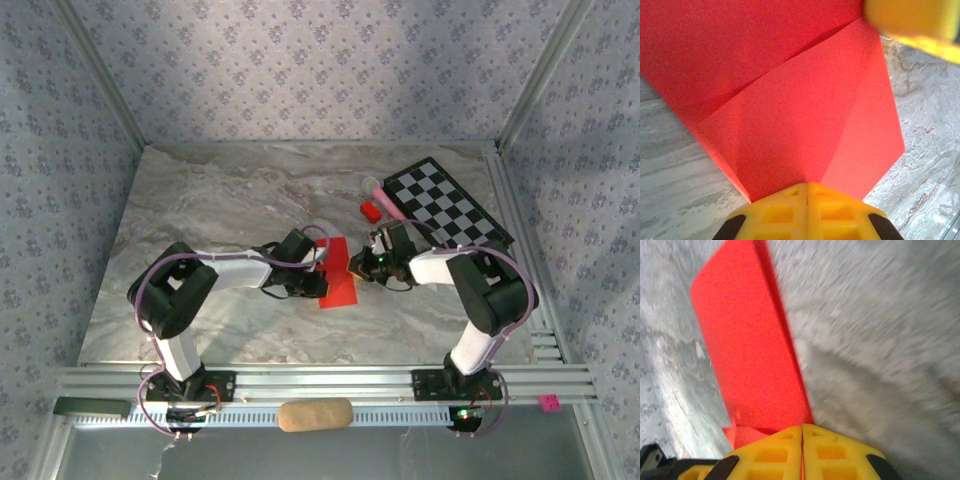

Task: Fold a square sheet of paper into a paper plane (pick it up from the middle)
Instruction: Fold the triangle a second time at the center of the table.

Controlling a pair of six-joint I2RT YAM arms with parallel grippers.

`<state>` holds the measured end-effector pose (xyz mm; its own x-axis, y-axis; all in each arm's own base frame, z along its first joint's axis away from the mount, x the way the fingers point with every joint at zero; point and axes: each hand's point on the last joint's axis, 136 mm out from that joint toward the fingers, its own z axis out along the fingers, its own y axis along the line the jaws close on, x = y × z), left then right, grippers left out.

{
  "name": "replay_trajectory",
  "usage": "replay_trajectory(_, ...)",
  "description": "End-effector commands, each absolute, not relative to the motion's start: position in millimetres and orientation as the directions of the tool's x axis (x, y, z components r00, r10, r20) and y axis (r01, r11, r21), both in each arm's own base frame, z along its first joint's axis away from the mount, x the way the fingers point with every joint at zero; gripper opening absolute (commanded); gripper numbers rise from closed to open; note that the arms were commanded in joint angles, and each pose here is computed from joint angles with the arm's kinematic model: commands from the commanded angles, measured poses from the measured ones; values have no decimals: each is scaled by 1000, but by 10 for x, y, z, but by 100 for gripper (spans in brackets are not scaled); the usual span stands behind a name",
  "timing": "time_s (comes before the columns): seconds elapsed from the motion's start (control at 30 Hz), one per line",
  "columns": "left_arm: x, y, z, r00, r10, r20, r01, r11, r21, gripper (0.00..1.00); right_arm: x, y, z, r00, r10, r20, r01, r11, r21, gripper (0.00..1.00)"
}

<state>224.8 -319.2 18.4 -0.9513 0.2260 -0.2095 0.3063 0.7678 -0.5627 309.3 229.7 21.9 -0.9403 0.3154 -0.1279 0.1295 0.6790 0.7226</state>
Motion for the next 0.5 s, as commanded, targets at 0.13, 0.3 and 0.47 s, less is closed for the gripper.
replay_trajectory(0.13,2130,-3021,2,-966,212,-145,257,814,-521,0,3247,2156,362,-921,358,-154,144,680,719,10)
replay_trajectory(0.3,2323,-3169,427,-954,173,-246,286,773,-567,5,3054,2188,605,-929,288,-231,68,749,660,11)
replay_trajectory(0.47,2557,-3239,730,-934,154,-323,324,748,-579,10,2776,2128,613,-924,292,-248,85,786,612,15)
